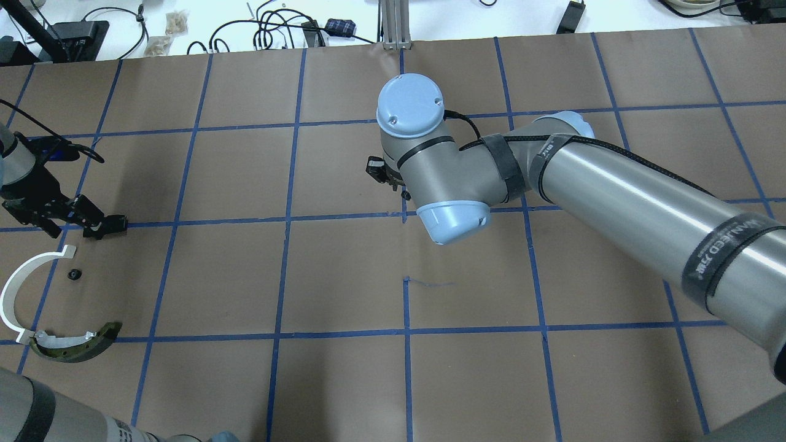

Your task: Place bearing gear from tray to pile

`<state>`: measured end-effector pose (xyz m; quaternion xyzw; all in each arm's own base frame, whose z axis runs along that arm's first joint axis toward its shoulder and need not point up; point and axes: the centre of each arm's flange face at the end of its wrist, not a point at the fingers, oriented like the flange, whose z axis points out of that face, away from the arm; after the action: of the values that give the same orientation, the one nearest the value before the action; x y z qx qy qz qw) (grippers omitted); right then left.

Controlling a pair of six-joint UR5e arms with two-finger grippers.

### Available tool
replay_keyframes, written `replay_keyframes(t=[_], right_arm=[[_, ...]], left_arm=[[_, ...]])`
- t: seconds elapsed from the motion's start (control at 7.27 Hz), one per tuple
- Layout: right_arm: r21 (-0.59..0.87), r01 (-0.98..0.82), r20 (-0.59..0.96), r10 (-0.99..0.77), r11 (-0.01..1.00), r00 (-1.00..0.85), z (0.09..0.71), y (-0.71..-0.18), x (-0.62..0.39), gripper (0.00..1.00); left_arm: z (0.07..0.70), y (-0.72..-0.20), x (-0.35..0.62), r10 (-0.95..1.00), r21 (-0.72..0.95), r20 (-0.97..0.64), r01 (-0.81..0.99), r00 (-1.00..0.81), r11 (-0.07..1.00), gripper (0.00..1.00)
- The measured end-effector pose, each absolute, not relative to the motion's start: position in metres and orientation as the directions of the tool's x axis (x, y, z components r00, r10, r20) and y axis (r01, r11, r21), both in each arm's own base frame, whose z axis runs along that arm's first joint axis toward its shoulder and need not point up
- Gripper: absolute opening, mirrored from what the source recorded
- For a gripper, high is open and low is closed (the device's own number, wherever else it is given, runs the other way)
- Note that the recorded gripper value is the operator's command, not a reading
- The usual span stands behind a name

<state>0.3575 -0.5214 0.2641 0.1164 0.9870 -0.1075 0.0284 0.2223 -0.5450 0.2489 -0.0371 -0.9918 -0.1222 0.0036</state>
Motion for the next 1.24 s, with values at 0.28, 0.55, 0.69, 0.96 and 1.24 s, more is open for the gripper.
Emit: replay_keyframes(t=[0.28, 0.55, 0.69, 0.96, 1.24], right_arm=[[-0.219, 0.226, -0.069, 0.216, 0.949, -0.974, 0.276, -0.525, 0.351, 1.00], [-0.178, 0.161, 0.005, 0.165, 0.971, -0.986, 0.334, -0.540, 0.303, 1.00], [-0.135, 0.132, 0.041, 0.139, 0.982, -0.989, 0.369, -0.551, 0.260, 1.00], [-0.092, 0.100, 0.072, 0.107, 0.991, -0.992, 0.429, -0.558, 0.172, 1.00], [-0.060, 0.122, 0.071, 0.126, 0.991, -0.990, 0.459, -0.545, 0.128, 1.00]], left_arm=[[0.290, -0.577, 0.160, 0.056, 0.231, -0.007, 0.053, -0.998, 0.972, 1.00], [0.311, -0.607, 0.066, 0.103, 0.185, -0.005, 0.100, -0.995, 0.978, 1.00], [0.312, -0.616, 0.013, 0.127, 0.148, 0.017, 0.128, -0.992, 0.981, 1.00], [0.310, -0.623, -0.104, 0.162, 0.052, 0.030, 0.164, -0.986, 0.985, 1.00], [0.292, -0.610, -0.204, 0.213, 0.015, 0.032, 0.213, -0.977, 0.977, 0.99]])
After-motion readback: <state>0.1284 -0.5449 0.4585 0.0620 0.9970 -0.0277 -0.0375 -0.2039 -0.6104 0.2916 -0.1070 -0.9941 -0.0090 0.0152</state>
